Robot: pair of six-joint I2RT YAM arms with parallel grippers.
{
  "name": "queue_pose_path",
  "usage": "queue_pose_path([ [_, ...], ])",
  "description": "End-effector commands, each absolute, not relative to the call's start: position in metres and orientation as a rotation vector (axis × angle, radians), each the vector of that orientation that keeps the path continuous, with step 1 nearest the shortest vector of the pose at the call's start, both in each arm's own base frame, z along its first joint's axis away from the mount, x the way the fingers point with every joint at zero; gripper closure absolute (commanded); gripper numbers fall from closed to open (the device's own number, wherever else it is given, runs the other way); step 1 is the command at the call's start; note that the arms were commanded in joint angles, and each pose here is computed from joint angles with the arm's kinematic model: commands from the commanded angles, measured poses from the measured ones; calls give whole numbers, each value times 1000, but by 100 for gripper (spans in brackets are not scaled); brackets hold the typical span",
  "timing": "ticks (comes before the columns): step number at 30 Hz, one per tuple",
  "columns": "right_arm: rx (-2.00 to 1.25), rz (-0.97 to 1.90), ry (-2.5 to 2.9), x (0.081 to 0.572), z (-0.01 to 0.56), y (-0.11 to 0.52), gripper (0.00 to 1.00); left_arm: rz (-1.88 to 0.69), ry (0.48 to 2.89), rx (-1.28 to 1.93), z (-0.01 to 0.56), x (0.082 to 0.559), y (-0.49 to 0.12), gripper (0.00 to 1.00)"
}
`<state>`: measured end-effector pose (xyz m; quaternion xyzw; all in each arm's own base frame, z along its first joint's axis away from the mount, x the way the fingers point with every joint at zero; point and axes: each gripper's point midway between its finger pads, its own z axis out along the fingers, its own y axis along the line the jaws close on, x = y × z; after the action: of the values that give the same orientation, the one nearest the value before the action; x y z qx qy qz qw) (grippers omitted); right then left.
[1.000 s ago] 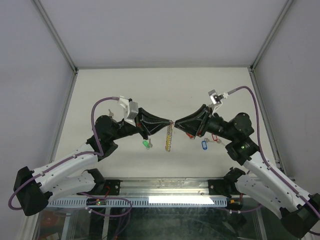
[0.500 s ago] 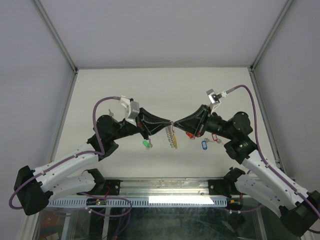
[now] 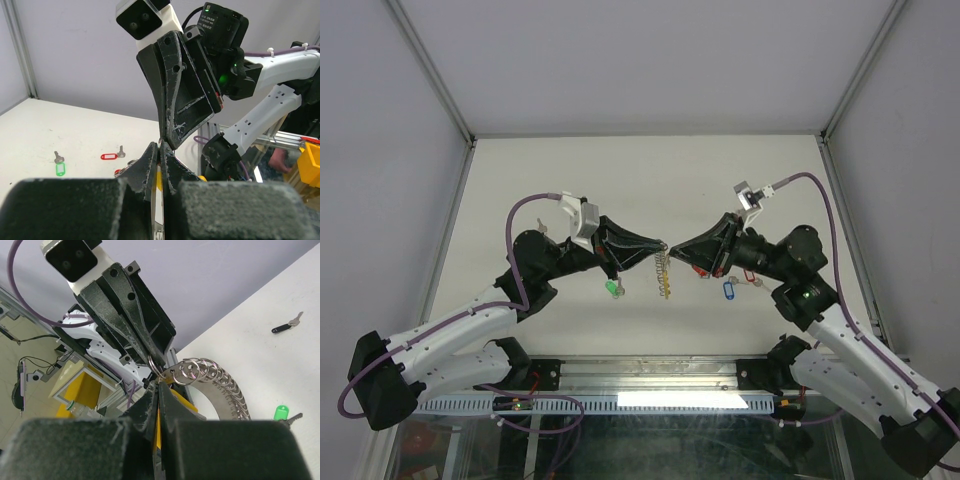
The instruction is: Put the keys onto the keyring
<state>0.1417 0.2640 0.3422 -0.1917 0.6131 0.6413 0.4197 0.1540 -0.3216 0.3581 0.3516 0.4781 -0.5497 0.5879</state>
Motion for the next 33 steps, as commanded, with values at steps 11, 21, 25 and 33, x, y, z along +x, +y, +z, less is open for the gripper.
queue_pose_path([
  [11, -480, 1588, 1583, 142, 344, 263, 100, -1309, 1041, 810, 379, 147, -322, 100],
  [21, -585, 1413, 1341, 139, 374, 247, 68, -1317, 1043, 821, 379, 146, -323, 100],
  [25, -661, 1306, 1210, 136, 377, 241, 62, -1326, 1037, 828, 381, 144, -324, 100],
  [33, -777, 1185, 981, 138, 372, 243, 56, -1363, 1001, 865, 385, 136, -326, 100],
])
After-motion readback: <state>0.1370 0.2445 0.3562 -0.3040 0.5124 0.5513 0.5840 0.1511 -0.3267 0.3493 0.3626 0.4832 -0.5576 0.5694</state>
